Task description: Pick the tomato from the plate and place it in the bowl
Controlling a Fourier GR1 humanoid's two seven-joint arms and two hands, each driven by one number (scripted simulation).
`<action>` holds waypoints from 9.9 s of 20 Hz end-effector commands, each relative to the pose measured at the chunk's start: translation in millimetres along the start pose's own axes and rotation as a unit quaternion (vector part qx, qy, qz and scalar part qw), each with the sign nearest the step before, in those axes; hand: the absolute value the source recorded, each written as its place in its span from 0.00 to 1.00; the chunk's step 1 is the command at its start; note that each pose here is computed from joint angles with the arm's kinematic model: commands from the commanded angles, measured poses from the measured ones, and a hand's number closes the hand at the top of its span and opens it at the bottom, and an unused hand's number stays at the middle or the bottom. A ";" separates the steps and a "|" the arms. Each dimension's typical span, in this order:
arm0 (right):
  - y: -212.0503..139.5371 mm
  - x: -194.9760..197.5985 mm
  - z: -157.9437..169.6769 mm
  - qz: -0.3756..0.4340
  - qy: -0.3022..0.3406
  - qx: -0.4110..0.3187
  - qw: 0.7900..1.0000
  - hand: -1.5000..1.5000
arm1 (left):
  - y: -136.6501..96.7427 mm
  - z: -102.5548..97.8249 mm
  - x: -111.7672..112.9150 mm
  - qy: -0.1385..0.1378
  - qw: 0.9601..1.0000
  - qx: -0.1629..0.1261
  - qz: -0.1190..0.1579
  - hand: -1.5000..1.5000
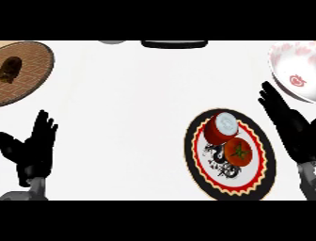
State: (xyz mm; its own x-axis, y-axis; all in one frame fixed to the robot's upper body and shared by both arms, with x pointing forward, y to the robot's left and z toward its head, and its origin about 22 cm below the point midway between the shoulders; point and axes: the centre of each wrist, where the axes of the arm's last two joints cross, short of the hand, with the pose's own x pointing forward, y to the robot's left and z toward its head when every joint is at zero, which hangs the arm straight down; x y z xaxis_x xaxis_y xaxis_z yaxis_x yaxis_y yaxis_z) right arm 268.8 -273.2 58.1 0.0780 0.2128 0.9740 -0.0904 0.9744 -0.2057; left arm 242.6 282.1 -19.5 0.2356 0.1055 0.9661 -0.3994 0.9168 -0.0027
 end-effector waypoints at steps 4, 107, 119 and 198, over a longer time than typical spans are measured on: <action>-12.5 0.8 13.2 0.090 -0.071 -0.244 0.963 1.00 | -26.3 5.4 19.8 -0.051 0.990 -0.133 -0.014 0.50; 111.7 -49.6 6.4 0.552 0.183 -0.027 0.813 1.00 | -89.8 21.8 49.1 -0.083 0.931 -0.355 -0.011 0.50; 15.9 62.2 25.0 0.558 0.035 -0.041 0.828 1.00 | -68.8 13.4 22.7 -0.072 0.946 -0.317 -0.012 0.50; -241.1 -30.8 4.7 0.053 -0.281 -0.258 0.923 0.00 | -62.2 26.0 23.2 -0.064 0.956 -0.287 -0.005 0.50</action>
State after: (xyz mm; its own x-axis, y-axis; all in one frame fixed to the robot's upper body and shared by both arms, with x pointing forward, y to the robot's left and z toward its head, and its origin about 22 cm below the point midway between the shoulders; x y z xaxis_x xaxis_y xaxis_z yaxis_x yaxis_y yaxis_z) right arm 317.9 -504.4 97.7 -0.4030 0.3996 0.8234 0.4623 0.8653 -0.1937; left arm 255.6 218.6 17.3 0.1091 0.0780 0.9910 0.1890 0.9771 -0.0977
